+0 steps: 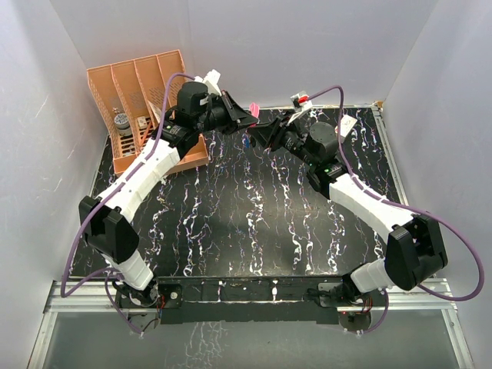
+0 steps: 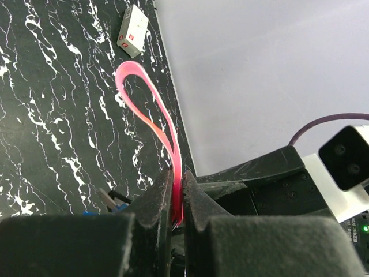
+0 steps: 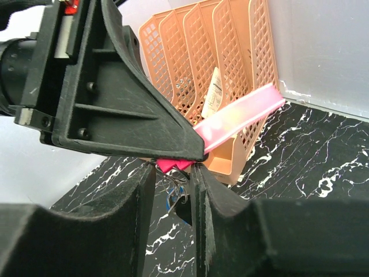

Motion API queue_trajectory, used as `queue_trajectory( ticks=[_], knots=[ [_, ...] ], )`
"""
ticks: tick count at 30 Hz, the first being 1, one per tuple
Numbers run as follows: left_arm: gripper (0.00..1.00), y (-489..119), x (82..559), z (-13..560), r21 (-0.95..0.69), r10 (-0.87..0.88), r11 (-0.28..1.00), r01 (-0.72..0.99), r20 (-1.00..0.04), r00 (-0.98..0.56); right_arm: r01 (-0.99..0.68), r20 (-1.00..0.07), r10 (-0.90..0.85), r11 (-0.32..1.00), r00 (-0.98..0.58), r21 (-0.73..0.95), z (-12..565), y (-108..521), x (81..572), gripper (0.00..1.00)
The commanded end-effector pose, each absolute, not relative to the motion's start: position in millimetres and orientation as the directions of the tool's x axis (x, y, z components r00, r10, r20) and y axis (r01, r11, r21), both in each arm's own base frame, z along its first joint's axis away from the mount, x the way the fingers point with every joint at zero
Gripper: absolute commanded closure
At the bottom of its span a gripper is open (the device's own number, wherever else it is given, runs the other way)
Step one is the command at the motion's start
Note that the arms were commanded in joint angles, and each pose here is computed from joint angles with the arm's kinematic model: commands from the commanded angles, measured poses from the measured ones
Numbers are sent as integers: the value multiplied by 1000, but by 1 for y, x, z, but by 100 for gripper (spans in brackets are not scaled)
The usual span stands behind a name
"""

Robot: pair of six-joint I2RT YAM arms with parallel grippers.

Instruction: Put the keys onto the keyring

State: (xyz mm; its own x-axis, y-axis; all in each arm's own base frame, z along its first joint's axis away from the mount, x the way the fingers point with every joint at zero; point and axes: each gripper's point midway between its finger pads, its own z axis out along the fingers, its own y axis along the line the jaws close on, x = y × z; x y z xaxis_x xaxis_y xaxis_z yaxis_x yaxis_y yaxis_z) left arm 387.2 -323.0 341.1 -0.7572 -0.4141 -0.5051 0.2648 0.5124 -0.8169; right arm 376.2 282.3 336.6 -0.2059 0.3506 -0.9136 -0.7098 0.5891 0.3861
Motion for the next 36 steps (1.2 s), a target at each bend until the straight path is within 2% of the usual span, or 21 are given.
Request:
queue_trajectory(
  ticks=[1, 5, 12, 20, 26, 36],
  knots=[
    [100, -328, 377, 360, -835, -405, 469, 288, -493, -770, -744, -914, 394, 581, -98, 330, 369, 280, 372, 73],
    [100, -328, 377, 361, -835, -404, 470, 287, -493, -771, -735, -912, 401, 591, -90, 332, 369, 278, 374, 78],
    [100, -328, 375, 366, -841, -408, 458, 287, -485, -773, -738, -914, 397, 591, -84, 325, 366, 277, 372, 79],
    [100, -330, 372, 374, -854, -408, 436, 285, -470, -783, -745, -915, 395, 587, -78, 317, 365, 277, 369, 74],
    [100, -331, 371, 381, -878, -444, 389, 279, -444, -778, -748, -910, 410, 583, -65, 316, 365, 275, 367, 74],
    [100, -332, 371, 379, -878, -435, 396, 267, -436, -788, -736, -905, 425, 601, -36, 311, 370, 268, 364, 76]
  ],
)
